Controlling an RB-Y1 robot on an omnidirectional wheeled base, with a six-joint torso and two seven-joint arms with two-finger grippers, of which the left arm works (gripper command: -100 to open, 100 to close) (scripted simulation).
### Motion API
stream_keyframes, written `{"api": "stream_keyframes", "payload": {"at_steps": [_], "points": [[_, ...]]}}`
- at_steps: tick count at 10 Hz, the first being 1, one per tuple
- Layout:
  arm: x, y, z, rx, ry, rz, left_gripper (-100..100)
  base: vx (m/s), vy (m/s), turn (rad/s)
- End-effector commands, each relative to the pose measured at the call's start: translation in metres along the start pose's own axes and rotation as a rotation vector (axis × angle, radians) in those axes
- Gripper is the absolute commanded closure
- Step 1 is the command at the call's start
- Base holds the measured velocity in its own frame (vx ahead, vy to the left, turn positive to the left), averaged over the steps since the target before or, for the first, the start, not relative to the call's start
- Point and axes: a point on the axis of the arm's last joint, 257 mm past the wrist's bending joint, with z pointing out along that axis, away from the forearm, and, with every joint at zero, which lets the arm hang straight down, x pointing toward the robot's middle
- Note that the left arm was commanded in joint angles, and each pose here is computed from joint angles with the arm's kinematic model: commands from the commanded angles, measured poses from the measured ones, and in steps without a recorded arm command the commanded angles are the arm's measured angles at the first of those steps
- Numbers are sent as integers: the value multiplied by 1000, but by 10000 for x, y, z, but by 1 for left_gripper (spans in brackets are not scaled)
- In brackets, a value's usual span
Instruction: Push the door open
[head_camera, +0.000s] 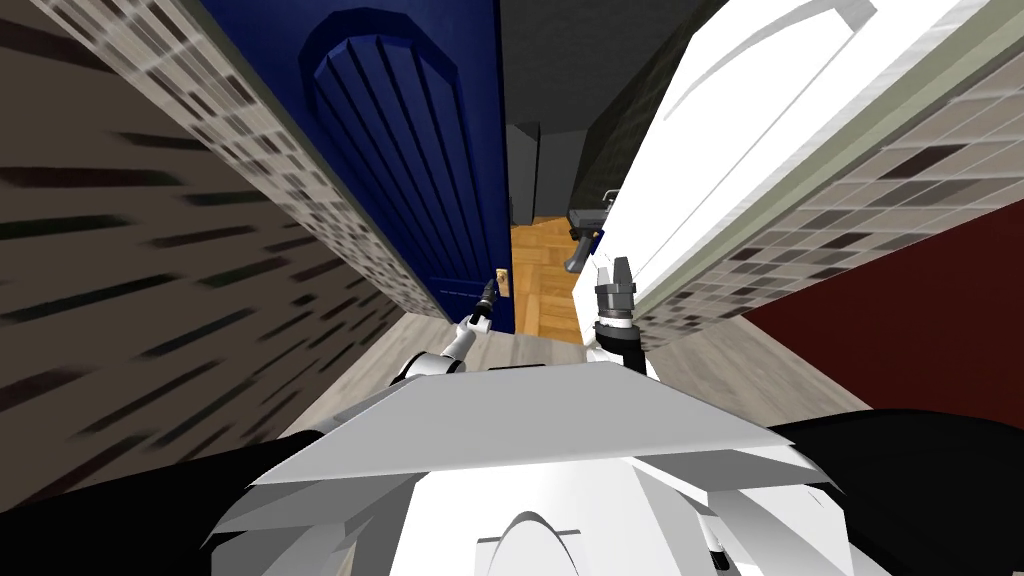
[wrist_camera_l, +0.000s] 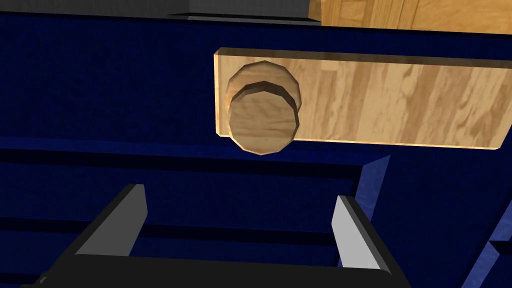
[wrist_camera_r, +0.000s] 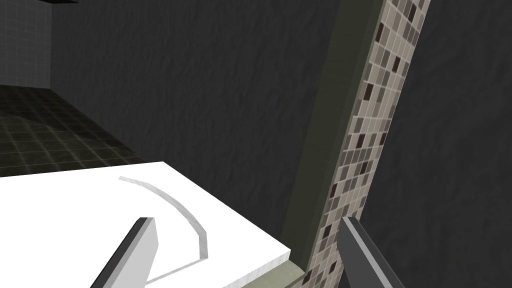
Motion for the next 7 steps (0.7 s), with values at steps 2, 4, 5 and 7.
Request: {"api": "stream_keyframes", "payload": {"at_steps": [2, 4, 5, 7], "points": [[-10, 8, -7, -1, -4, -4, -100, 178, -44, -20], [67, 11, -4, 0, -2, -18, -100, 208, -47, -25], [38, 9, -5, 0, -3, -13, -100, 86, -18, -1], [38, 9, -5, 0, -3, -13, 100, -17, 5, -4]]}}
